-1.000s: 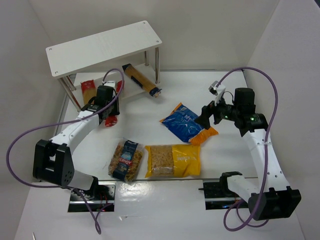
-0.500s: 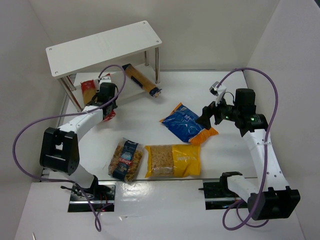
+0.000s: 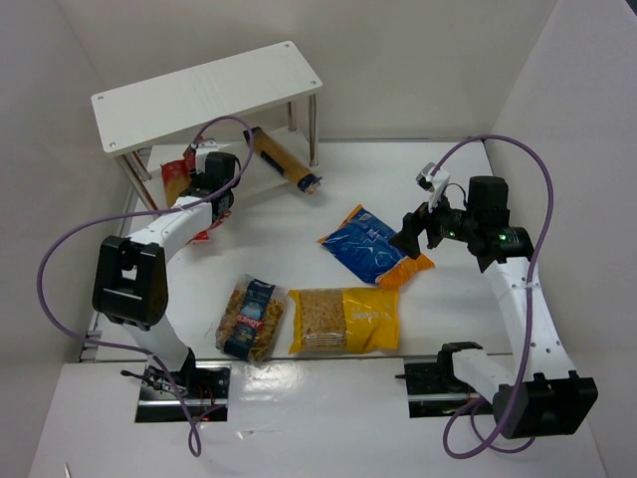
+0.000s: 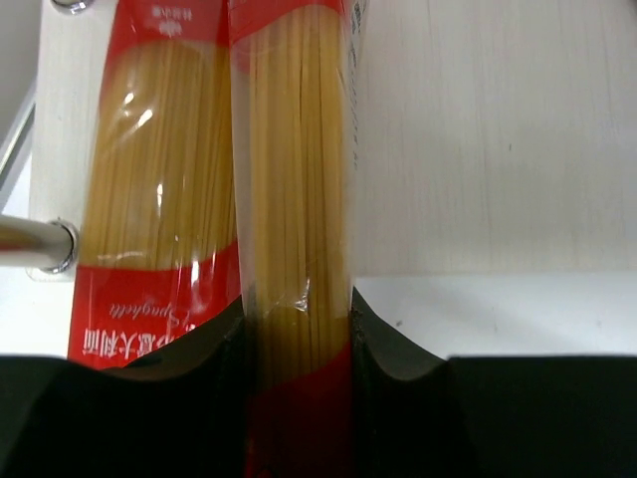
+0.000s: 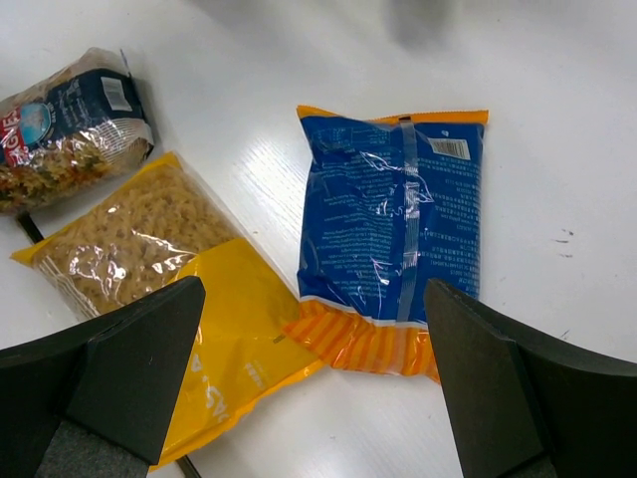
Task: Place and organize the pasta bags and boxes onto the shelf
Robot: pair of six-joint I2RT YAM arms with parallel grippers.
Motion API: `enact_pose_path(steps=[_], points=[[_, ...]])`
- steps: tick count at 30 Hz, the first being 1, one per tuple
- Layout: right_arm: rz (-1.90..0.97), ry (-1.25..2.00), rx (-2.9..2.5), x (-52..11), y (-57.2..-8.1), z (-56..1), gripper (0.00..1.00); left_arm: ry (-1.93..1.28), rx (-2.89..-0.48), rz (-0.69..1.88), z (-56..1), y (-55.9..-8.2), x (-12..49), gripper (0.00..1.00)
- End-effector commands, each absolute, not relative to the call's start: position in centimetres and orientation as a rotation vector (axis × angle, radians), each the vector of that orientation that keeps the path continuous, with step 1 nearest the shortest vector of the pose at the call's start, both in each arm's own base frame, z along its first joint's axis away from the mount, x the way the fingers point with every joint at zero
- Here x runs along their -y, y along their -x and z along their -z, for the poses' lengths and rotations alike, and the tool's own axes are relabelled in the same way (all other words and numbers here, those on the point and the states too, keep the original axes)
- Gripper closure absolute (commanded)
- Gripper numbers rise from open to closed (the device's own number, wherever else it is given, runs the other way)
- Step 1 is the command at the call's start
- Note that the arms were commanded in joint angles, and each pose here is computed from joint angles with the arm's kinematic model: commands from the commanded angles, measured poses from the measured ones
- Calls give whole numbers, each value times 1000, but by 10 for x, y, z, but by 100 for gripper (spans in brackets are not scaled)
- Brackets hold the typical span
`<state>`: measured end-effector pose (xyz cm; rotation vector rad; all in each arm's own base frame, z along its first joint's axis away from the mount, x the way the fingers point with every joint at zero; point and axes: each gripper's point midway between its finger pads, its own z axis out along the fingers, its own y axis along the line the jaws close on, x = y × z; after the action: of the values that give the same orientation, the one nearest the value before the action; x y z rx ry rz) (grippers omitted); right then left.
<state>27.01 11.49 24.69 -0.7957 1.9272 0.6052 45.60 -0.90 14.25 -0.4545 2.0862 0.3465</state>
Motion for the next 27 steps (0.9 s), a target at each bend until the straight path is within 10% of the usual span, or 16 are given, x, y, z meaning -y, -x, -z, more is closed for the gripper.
enact_pose_path(steps=[1,17,27], points=[[-606,815,-1893,-116,-271,-250,0,581,-1835,-329,-205,-491,0,100],[-614,825,-1892,-117,-269,-249,0,575,-1934,-462,-165,-496,-18,100],[-608,834,-1888,-116,-267,-250,0,544,-1995,-490,-157,-488,-19,80]])
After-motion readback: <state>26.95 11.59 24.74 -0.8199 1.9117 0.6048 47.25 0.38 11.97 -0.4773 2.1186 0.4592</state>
